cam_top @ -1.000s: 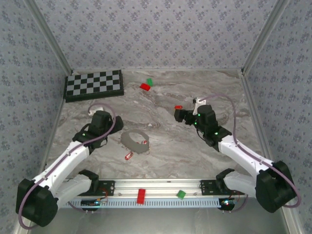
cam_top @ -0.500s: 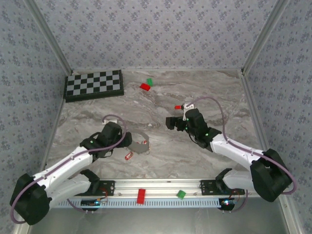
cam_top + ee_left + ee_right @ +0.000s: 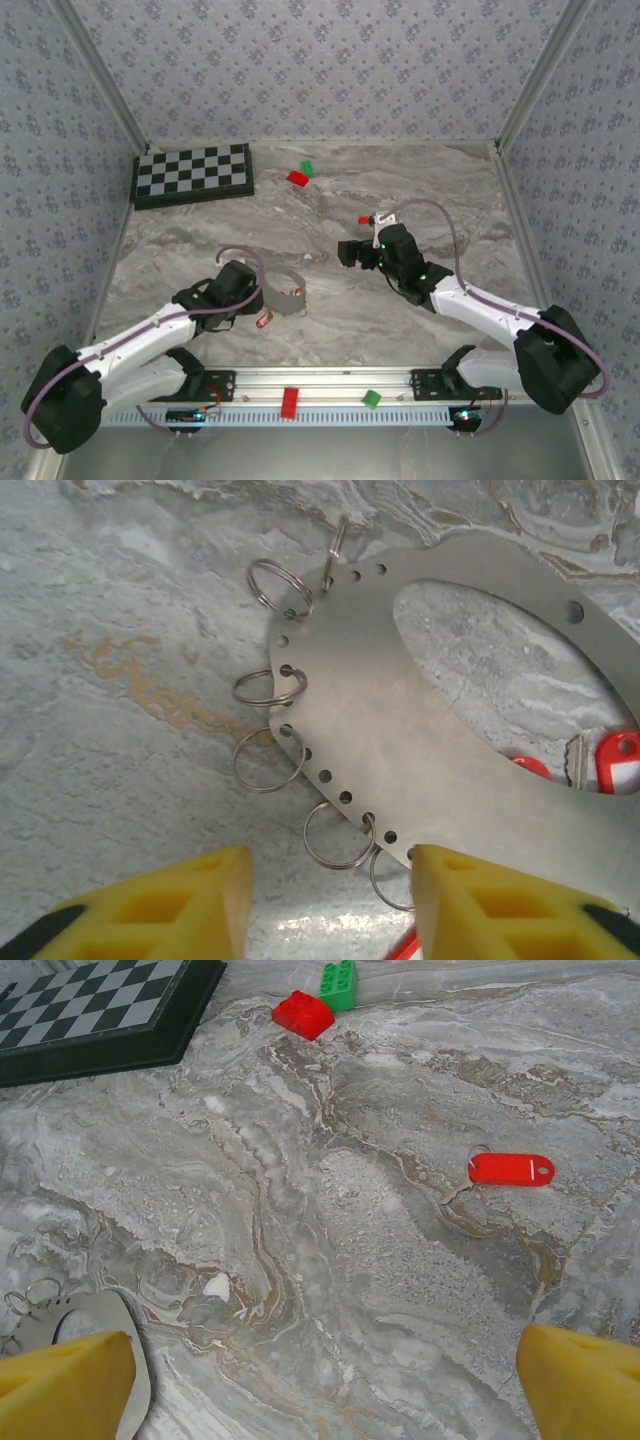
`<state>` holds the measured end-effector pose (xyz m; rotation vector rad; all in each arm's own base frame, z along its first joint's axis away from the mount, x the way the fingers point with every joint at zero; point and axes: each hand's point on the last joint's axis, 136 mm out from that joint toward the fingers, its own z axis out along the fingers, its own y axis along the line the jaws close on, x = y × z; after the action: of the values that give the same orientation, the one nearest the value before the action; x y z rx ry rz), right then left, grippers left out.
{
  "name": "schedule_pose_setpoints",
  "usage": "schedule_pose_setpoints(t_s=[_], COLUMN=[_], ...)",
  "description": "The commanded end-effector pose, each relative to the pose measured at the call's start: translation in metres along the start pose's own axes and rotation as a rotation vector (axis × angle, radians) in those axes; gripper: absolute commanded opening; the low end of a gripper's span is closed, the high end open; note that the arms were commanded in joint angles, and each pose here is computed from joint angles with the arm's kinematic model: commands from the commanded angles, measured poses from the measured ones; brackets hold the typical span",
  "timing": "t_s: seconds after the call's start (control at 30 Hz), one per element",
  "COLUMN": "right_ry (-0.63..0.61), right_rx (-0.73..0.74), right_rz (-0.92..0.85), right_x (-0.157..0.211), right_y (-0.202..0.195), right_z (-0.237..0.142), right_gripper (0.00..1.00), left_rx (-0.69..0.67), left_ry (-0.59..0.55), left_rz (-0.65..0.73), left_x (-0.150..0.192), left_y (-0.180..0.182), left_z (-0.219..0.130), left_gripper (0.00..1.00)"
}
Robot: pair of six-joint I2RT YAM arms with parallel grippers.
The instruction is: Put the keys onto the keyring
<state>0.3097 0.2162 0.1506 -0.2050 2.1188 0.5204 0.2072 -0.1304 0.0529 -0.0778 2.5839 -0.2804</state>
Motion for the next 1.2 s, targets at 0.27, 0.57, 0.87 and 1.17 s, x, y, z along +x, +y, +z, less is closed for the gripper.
schedule_pose_setpoints(t_s=[0.27, 0.57, 0.87, 1.17], right_ry=[-0.010, 0.002, 0.007, 0.008], right_rx=[-0.034, -0.050, -0.061, -0.065], right_rz=[-0.017, -0.018, -0.022, -0.023], right_x=[-0.003, -0.001, 0.000, 0.000], right_y=[0.008, 0.012, 0.015, 0.016], right_z=[-0.002, 0.000, -0.001, -0.001], right_gripper=[0.99, 0.99, 1.00, 1.00], left_rx=[0.008, -0.063, -0.134, -0.206], left_ry=[0.068, 0.065, 0.099, 0.093], left_rz=[0.114, 0.139, 0.151, 0.141], left_x=[0.007, 0.004, 0.006, 0.003], left_y=[-0.015, -0.009, -0.004, 0.004], left_z=[0.011, 0.015, 0.022, 0.022], left_gripper=[0.34, 0.35, 0.35, 0.35])
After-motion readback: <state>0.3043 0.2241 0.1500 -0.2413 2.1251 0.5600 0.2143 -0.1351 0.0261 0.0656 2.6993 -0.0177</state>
